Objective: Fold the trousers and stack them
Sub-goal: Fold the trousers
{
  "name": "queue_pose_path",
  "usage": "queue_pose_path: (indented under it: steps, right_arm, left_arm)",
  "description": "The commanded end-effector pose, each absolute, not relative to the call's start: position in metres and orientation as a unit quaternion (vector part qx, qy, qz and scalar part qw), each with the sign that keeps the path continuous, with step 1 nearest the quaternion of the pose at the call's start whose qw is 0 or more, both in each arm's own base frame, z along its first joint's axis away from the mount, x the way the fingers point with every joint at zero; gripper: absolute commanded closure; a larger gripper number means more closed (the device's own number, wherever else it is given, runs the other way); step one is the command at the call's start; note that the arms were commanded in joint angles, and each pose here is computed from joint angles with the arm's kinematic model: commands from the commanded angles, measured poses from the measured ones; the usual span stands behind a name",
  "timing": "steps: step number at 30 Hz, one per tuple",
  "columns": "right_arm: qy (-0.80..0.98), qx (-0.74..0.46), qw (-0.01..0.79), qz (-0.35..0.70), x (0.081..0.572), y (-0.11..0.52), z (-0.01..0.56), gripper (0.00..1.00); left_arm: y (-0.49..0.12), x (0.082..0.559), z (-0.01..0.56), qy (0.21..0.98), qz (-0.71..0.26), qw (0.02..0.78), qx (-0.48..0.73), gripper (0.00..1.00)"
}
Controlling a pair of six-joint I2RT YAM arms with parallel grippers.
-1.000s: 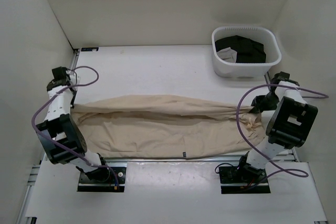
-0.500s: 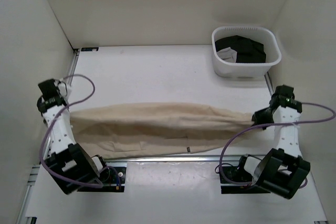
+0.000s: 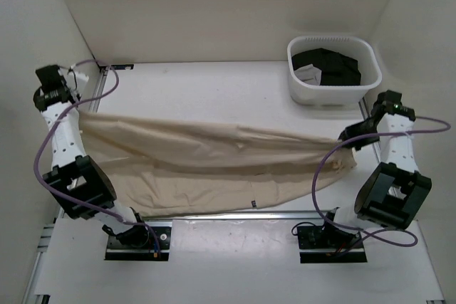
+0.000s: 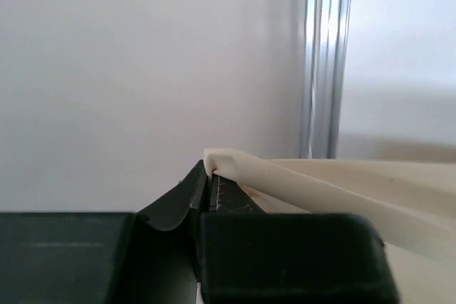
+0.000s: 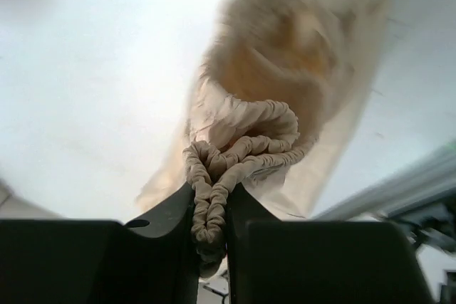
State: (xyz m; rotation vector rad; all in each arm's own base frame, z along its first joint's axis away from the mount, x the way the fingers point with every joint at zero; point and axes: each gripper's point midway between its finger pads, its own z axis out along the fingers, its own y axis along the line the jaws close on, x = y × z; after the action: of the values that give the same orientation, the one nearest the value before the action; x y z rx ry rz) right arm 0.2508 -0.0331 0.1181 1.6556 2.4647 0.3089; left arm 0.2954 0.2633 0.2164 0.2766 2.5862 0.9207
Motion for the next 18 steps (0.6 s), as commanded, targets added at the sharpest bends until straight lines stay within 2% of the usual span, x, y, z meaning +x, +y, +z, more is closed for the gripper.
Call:
queue_pose_path:
  steps: [1, 2, 6, 7, 9, 13, 18]
  right_arm:
    - [0.816, 0.542, 0.191, 0.066, 0.297, -0.082, 0.163, 1.0]
    - [0.816, 0.542, 0.191, 0.066, 0.297, -0.082, 0.163, 1.0]
    - [0.82, 0.544, 0.165, 0.07, 0.269, -0.067, 0.141, 1.0]
    - [0.821, 0.545, 0.156, 0.069, 0.261, -0.064, 0.135, 1.0]
    - [0.817, 0.555, 0.14, 0.065, 0.239, -0.057, 0.118, 1.0]
    - [0.813, 0.569, 0.117, 0.043, 0.202, -0.052, 0.096, 1.0]
    - [0.803, 0.591, 0.071, -0.003, 0.165, -0.061, 0.063, 1.0]
  left_arm:
    - [0.296, 0.327, 0.307, 0.861, 0.427, 0.272, 0.049, 0.86]
    - [0.295, 0.327, 0.312, 0.859, 0.428, 0.275, 0.059, 0.86]
    - [0.272, 0.285, 0.256, 0.883, 0.403, 0.216, 0.109, 0.86]
    - [0.258, 0.261, 0.224, 0.894, 0.386, 0.189, 0.125, 0.86]
    - [0.245, 0.233, 0.194, 0.9, 0.376, 0.149, 0.164, 0.86]
    - [0.222, 0.147, 0.116, 0.916, 0.342, 0.033, 0.205, 0.86]
    - [0.205, 0.11, 0.07, 0.933, 0.295, -0.021, 0.203, 0.86]
